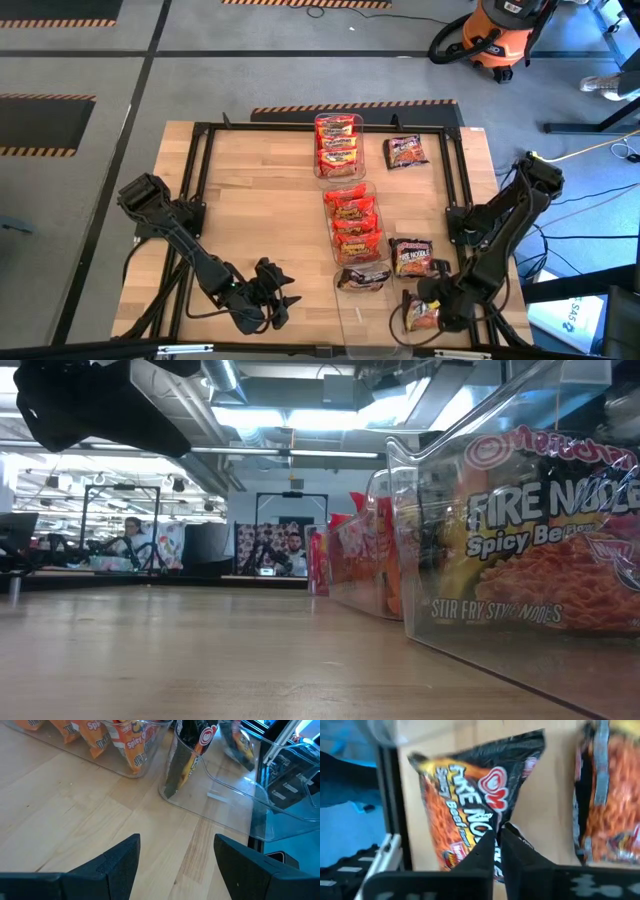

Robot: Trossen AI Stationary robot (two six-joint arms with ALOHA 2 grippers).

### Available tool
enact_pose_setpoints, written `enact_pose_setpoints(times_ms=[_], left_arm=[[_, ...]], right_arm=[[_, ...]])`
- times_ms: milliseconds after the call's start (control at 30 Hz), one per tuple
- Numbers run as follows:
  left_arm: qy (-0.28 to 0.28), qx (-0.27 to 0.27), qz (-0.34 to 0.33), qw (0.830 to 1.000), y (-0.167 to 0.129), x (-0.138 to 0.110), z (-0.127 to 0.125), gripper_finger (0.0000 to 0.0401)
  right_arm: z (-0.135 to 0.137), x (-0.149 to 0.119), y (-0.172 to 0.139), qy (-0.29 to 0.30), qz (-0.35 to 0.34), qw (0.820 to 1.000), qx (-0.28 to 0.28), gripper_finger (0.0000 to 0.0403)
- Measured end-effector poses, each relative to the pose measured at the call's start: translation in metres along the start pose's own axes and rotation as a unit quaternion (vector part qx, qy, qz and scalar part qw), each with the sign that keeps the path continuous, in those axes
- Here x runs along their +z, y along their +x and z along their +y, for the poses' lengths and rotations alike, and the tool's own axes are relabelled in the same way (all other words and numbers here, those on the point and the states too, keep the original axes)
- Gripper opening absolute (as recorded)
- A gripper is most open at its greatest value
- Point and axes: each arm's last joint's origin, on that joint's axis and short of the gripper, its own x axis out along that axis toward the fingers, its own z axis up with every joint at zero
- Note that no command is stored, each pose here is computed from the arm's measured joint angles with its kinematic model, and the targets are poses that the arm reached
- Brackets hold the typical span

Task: Sort Maruchan noodles
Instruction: Put the orange noodle pack into the middle transparent bin

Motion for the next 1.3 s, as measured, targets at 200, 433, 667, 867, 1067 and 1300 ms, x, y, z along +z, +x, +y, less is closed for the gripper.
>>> enact_pose_setpoints(times_ms=[200, 433, 667, 867, 1067, 1300], left_arm=[[0.000, 0.000, 0.000, 1.000, 0.000, 0.000, 0.000, 0.0247], [-0.002, 0.003, -0.001, 1.000, 0.002, 0.002, 0.001, 0.0247], [-0.003, 0.004, -0.002, 1.000, 0.002, 0.003, 0.001, 0.0247], [-0.004, 0.004, -0.002, 1.000, 0.002, 0.003, 0.001, 0.0247], [-0.006, -0.004, -0.006, 1.000, 0.003, 0.003, 0.000, 0.0247], [-0.003, -0.011, -0.011, 1.000, 0.003, 0.005, -0.002, 0.0247]], right_arm=[[-0.006, -0.005, 0.004, 0.015, 0.032, 0.999, -0.012, 0.0087], [-0.008, -0.004, 0.005, 0.013, 0.004, 0.999, -0.037, 0.0244], [-0.013, -0.008, 0.005, 0.012, 0.033, 0.998, -0.060, 0.0318], [-0.013, -0.018, 0.010, 0.000, 0.021, 0.999, -0.043, 0.0312], [-0.030, -0.036, 0.034, 0.068, -0.022, 0.996, 0.044, 0.0295], [-0.040, -0.042, 0.049, 0.111, -0.055, 0.985, 0.123, 0.0287]])
